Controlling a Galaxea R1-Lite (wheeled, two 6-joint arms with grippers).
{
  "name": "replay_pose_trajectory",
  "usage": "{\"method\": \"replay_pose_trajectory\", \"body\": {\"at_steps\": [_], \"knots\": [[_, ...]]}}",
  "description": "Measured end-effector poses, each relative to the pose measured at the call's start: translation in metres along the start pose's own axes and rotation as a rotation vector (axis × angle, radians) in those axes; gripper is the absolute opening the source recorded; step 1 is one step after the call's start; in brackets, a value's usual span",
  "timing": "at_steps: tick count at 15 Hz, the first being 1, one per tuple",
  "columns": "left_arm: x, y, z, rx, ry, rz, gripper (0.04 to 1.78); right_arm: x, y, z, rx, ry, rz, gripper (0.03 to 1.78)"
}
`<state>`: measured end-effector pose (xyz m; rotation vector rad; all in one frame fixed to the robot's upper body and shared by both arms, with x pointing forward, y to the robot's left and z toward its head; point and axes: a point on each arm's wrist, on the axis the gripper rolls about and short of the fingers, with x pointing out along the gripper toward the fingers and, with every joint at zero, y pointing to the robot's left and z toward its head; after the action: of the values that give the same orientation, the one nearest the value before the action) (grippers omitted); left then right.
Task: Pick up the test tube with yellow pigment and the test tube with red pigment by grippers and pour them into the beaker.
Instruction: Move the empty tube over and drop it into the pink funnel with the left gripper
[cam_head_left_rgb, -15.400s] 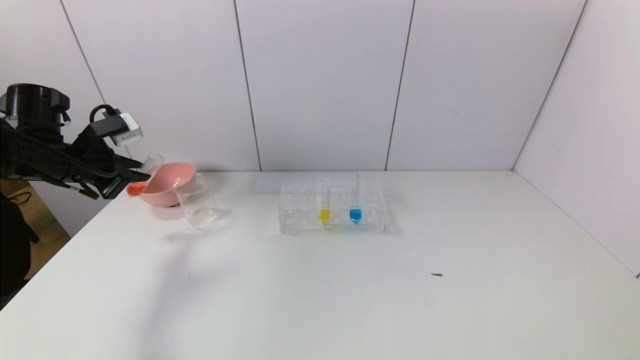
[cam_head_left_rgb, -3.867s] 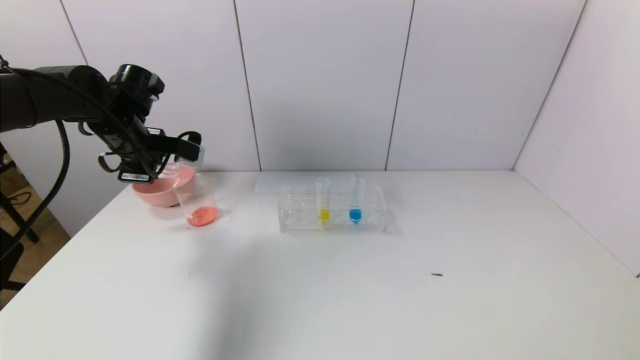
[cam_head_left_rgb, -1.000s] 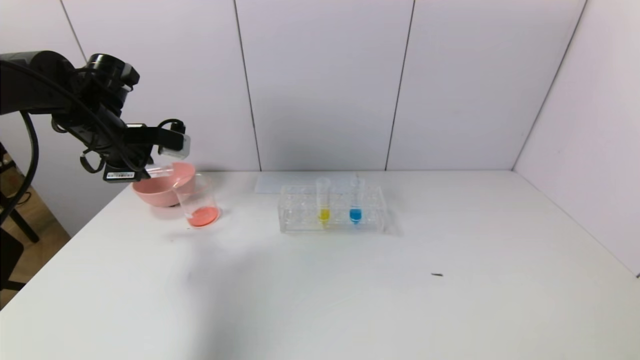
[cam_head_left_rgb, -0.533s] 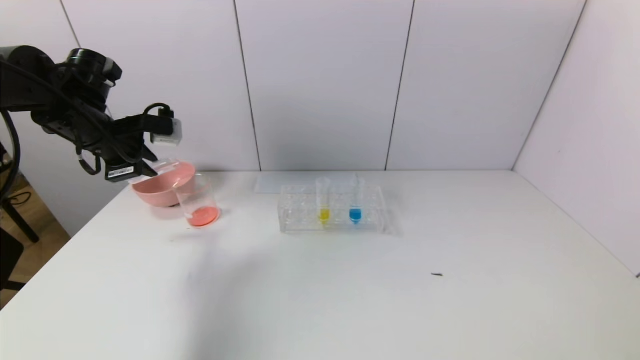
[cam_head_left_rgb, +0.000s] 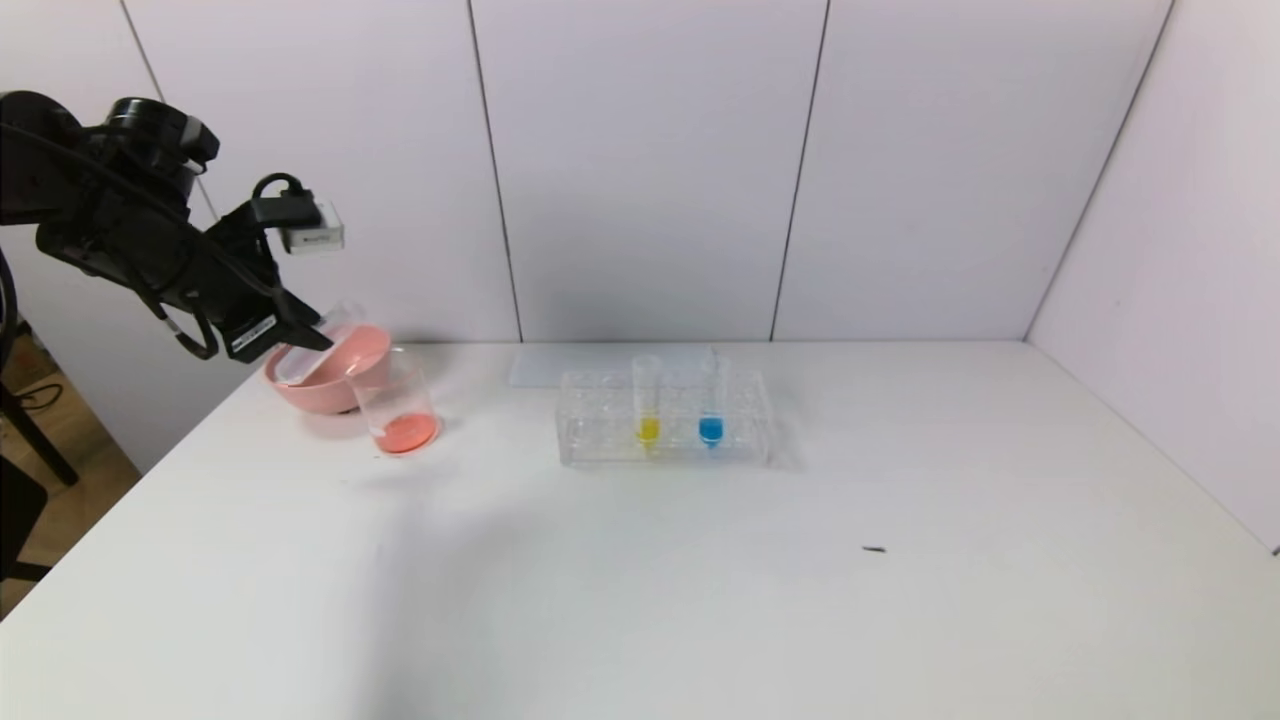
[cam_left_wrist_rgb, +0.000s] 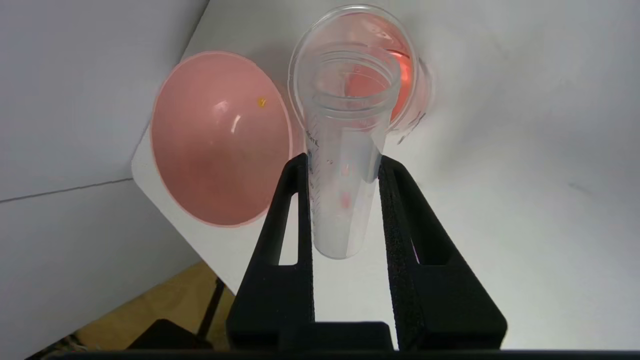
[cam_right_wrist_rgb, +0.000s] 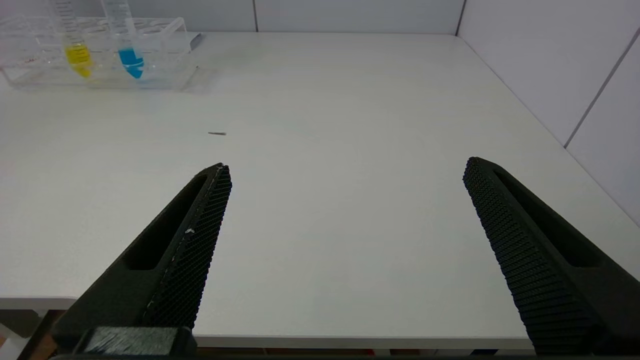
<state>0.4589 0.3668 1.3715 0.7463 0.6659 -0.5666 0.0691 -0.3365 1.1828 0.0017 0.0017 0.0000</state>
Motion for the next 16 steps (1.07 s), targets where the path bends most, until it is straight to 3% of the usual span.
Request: {"method": "replay_pose_trajectory", "body": {"at_steps": [9, 16], "knots": [[-0.013, 0.0, -0.001, -0.382, -0.065, -0.01, 0.44, 0.0, 0.0, 0.0, 0.0, 0.0, 0.0, 1.7], [-0.01, 0.005, -0.003, -0.546, -0.225, 0.131, 0.44, 0.0, 0.0, 0.0, 0.0, 0.0, 0.0, 1.7]]}}
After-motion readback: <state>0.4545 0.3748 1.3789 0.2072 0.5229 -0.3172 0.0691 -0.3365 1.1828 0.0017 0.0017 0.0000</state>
